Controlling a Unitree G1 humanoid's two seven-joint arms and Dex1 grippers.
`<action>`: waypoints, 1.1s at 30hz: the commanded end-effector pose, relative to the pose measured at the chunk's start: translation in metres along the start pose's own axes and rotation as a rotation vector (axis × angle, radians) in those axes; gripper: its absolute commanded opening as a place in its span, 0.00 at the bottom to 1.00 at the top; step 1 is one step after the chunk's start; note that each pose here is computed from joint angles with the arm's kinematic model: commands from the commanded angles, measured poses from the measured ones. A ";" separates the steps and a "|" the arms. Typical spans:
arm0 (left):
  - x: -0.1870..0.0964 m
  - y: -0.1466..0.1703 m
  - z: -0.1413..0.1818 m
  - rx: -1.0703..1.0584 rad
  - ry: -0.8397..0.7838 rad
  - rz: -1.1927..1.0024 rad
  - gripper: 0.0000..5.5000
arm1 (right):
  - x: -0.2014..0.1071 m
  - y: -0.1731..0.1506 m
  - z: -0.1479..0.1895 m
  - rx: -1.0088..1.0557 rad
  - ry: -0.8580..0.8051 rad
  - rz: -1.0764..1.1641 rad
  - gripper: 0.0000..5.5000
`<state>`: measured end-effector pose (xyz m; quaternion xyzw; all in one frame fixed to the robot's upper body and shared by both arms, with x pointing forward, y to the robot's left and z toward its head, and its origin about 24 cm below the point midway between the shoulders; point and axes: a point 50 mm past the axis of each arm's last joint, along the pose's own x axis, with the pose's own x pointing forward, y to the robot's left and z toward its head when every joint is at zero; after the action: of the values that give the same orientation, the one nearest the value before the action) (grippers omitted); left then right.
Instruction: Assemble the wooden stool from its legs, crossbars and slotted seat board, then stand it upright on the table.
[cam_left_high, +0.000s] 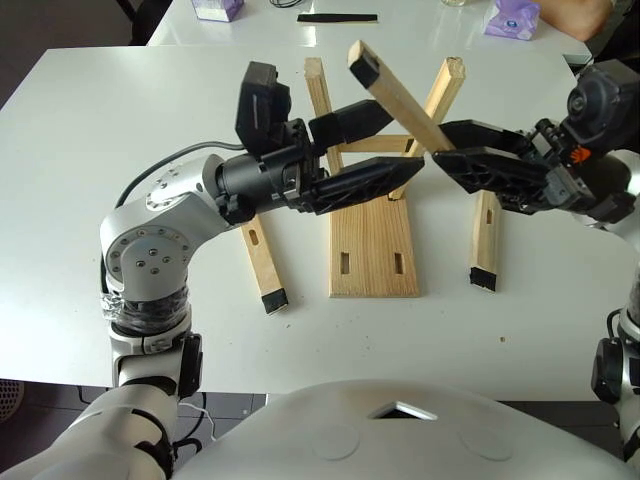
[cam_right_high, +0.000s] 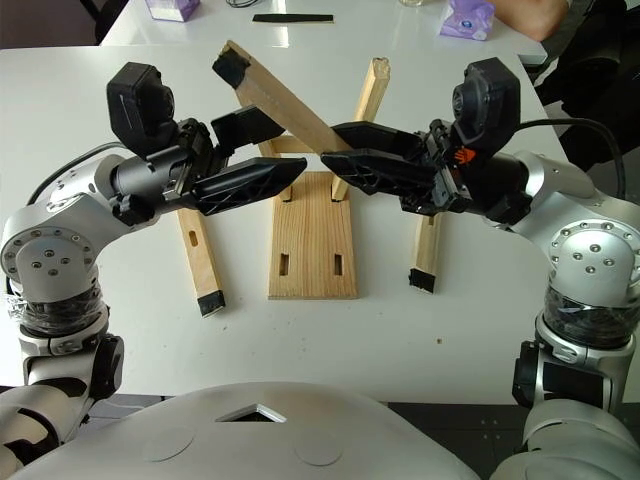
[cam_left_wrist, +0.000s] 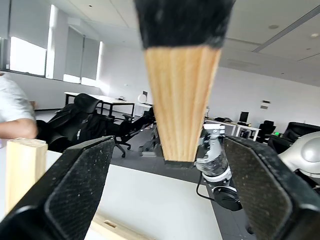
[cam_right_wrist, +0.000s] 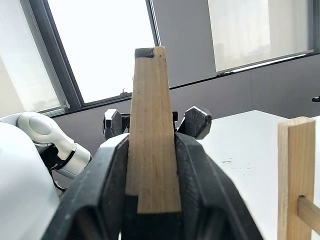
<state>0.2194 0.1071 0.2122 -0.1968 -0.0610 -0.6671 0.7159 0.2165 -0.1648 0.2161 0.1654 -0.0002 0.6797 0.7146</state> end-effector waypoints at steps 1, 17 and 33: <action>0.006 -0.002 0.003 0.014 0.006 -0.036 0.71 | 0.006 0.000 -0.006 0.016 0.052 0.035 0.24; 0.001 0.002 -0.002 -0.003 0.033 -0.011 0.30 | -0.002 -0.012 -0.018 -0.023 0.116 -0.032 0.24; -0.025 0.011 -0.002 0.076 0.175 0.025 0.24 | -0.004 -0.026 -0.042 -0.138 0.296 -0.169 0.42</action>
<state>0.2279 0.1195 0.2008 -0.1570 -0.0275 -0.6678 0.7271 0.2266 -0.1543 0.1773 0.0465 0.0573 0.6635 0.7445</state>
